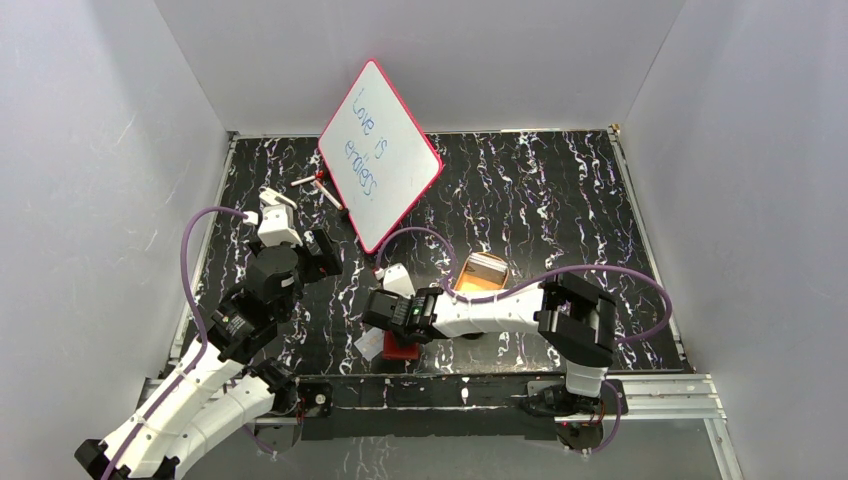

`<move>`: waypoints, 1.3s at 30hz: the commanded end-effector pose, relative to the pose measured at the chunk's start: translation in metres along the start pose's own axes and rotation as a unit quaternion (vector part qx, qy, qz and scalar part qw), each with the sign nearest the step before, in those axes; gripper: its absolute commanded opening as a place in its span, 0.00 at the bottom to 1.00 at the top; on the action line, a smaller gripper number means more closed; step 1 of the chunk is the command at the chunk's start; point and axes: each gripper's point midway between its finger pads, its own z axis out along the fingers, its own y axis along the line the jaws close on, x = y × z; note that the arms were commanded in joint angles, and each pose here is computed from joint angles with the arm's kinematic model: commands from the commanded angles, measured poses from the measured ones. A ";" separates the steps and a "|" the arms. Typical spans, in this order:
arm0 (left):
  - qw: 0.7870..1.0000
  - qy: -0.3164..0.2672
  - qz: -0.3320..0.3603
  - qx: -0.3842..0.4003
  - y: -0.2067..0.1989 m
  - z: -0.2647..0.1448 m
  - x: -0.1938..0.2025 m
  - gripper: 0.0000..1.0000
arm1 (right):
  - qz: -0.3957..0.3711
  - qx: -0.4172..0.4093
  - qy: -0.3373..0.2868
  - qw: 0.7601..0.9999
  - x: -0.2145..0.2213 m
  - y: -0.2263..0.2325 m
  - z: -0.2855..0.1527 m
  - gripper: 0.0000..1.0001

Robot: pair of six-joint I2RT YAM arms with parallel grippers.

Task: Put the credit cards into the card holder
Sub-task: Open the card holder at the center of the board.

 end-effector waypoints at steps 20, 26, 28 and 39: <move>0.985 0.119 -0.118 0.046 -0.031 -0.007 0.046 0.89 | 0.028 -0.017 -0.043 0.999 -0.011 -0.015 -0.033 0.00; 0.967 0.213 -0.124 0.068 -0.042 -0.007 0.102 0.87 | 0.038 -0.038 -0.050 0.997 -0.009 -0.016 -0.039 0.00; 0.962 0.233 -0.126 0.067 -0.044 -0.006 0.111 0.87 | 0.044 -0.042 -0.052 0.997 -0.008 -0.017 -0.041 0.00; 0.946 0.295 -0.097 0.098 -0.060 -0.010 0.140 0.89 | 0.086 -0.113 -0.130 0.981 -0.035 -0.018 -0.081 0.00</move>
